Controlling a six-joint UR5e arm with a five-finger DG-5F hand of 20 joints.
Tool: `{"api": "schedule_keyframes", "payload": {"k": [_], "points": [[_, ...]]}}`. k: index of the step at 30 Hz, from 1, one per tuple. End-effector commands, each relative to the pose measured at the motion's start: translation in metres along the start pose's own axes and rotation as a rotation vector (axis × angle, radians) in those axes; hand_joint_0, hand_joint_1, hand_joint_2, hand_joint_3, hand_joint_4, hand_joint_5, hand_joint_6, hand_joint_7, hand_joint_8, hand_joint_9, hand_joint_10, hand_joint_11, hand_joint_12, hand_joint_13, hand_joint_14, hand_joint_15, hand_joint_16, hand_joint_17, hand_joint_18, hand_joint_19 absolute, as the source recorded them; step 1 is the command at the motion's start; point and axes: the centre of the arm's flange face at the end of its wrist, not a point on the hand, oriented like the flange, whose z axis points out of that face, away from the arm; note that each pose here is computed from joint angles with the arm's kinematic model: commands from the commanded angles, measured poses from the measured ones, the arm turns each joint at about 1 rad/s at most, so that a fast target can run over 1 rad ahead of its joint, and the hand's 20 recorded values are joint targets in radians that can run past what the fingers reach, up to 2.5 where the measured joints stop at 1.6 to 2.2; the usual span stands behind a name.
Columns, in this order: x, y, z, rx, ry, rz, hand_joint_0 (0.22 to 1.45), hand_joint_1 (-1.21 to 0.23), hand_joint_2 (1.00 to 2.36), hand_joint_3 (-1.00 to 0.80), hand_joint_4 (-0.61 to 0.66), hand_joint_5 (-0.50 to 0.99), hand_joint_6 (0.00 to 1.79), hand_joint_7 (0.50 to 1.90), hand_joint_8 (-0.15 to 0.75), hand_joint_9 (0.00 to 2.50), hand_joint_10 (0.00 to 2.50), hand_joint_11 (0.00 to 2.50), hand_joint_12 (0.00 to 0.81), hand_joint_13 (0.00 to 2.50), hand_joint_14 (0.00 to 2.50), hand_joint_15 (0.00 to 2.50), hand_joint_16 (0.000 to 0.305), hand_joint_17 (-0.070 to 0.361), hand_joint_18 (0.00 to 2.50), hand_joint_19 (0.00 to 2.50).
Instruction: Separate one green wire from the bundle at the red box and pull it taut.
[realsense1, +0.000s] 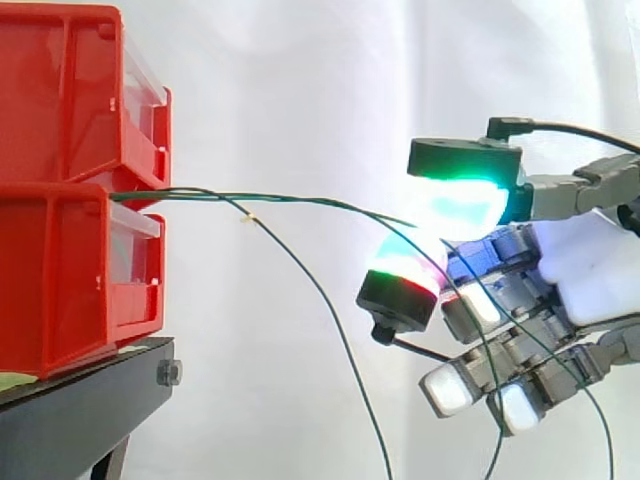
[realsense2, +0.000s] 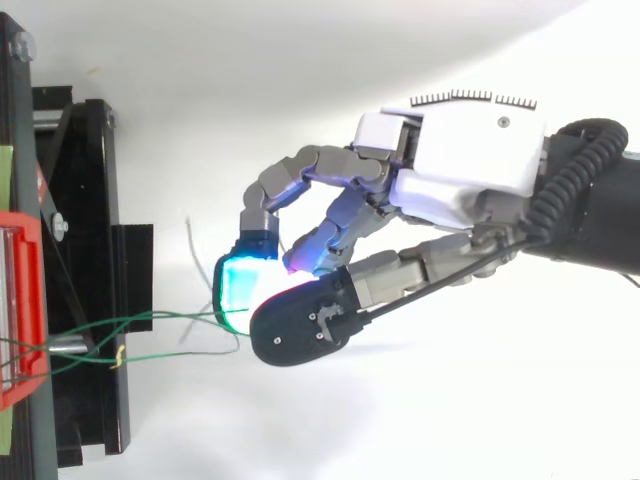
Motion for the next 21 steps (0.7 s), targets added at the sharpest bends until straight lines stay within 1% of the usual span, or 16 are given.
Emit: {"api": "schedule_keyframes", "payload": {"k": [1, 2, 5, 6, 8, 21], "points": [[-0.0010, -0.0121, 0.0030, -0.037, 0.005, 0.003, 0.59, -0.77, 1.02, -0.15, 0.03, -0.09, 0.89, 1.07, 0.254, 1.11, 0.02, 0.66, 0.346, 0.83, 0.02, 0.49, 0.048, 0.108, 0.79, 0.68], [-0.0009, -0.0148, 0.0045, -0.049, 0.007, 0.007, 0.59, -0.77, 1.02, -0.15, 0.03, -0.09, 0.89, 1.06, 0.254, 1.11, 0.02, 0.66, 0.347, 0.83, 0.02, 0.49, 0.048, 0.109, 0.79, 0.68], [0.0004, -0.0165, 0.0056, -0.071, 0.012, 0.016, 0.59, -0.77, 1.02, -0.15, 0.03, -0.09, 0.89, 1.07, 0.256, 1.11, 0.02, 0.65, 0.348, 0.84, 0.02, 0.49, 0.049, 0.110, 0.79, 0.68], [-0.0007, -0.0168, 0.0058, -0.072, 0.011, 0.017, 0.59, -0.78, 1.02, -0.15, 0.03, -0.09, 0.89, 1.07, 0.257, 1.11, 0.02, 0.65, 0.350, 0.84, 0.02, 0.48, 0.049, 0.110, 0.79, 0.68], [0.0005, -0.0166, 0.0059, -0.075, 0.013, 0.017, 0.59, -0.78, 1.02, -0.14, 0.03, -0.09, 0.89, 1.07, 0.259, 1.11, 0.02, 0.66, 0.352, 0.83, 0.02, 0.48, 0.049, 0.111, 0.80, 0.67], [0.0005, -0.0166, 0.0059, -0.075, 0.013, 0.016, 0.59, -0.78, 1.02, -0.14, 0.04, -0.09, 0.89, 1.08, 0.266, 1.12, 0.02, 0.65, 0.358, 0.83, 0.02, 0.48, 0.051, 0.115, 0.80, 0.66]]}}
